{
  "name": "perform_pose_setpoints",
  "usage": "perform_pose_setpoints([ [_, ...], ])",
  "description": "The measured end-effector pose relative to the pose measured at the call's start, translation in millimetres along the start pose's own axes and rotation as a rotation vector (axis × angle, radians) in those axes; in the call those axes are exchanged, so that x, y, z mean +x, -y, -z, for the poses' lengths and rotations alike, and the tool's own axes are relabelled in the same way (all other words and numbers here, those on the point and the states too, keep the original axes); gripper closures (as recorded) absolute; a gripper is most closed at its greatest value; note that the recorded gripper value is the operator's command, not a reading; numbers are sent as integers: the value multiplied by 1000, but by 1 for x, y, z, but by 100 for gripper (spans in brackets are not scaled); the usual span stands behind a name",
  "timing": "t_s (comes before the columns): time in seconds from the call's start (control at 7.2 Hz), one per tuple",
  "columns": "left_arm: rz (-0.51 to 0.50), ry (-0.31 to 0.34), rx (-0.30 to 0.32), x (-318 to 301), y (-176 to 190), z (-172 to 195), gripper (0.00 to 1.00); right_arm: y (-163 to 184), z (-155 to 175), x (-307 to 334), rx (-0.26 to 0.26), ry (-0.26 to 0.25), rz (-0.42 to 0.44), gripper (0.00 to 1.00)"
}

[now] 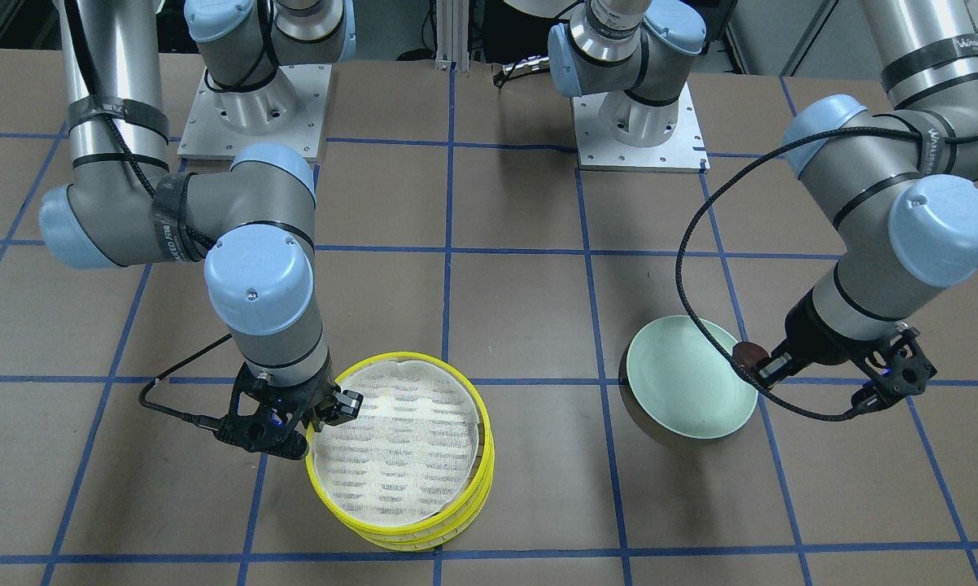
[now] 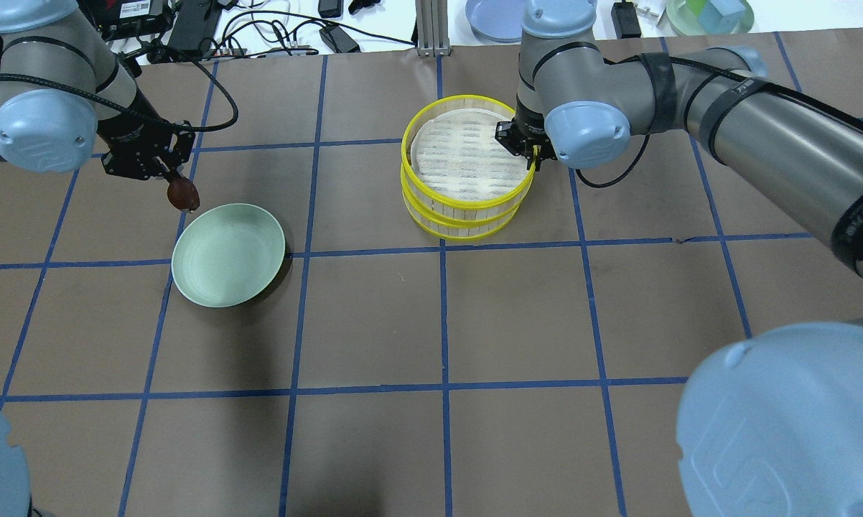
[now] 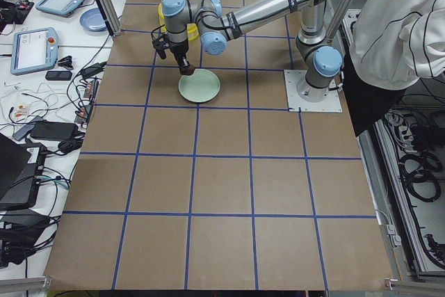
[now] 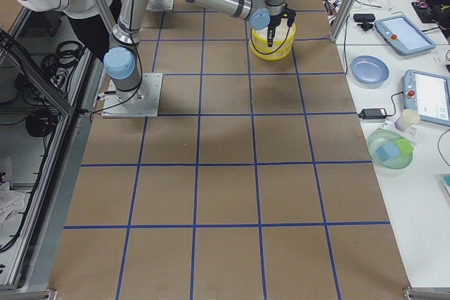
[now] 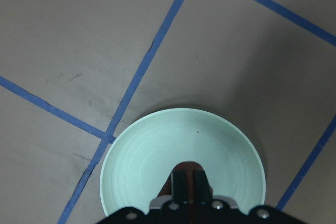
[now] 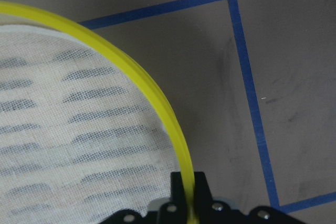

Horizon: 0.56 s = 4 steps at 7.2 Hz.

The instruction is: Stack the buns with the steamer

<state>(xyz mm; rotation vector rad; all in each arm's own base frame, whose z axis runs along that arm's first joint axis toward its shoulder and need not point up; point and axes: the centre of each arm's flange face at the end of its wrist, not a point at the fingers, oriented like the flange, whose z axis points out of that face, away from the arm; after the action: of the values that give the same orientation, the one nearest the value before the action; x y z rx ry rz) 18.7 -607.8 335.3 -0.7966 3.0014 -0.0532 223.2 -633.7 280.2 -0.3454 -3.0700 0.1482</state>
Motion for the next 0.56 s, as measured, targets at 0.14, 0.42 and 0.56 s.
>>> perform_pose_setpoints([
  [0.14, 1, -2, 3, 0, -1, 2, 100, -1, 0, -1, -1, 0, -6, 100],
  [0.42, 2, -3, 8, 0, -2, 5, 100, -2, 1, -1, 0, 0, -23, 100],
  [0.56, 2, -4, 12, 0, -2, 8, 100, -2, 3, -1, 2, 1, -27, 100],
])
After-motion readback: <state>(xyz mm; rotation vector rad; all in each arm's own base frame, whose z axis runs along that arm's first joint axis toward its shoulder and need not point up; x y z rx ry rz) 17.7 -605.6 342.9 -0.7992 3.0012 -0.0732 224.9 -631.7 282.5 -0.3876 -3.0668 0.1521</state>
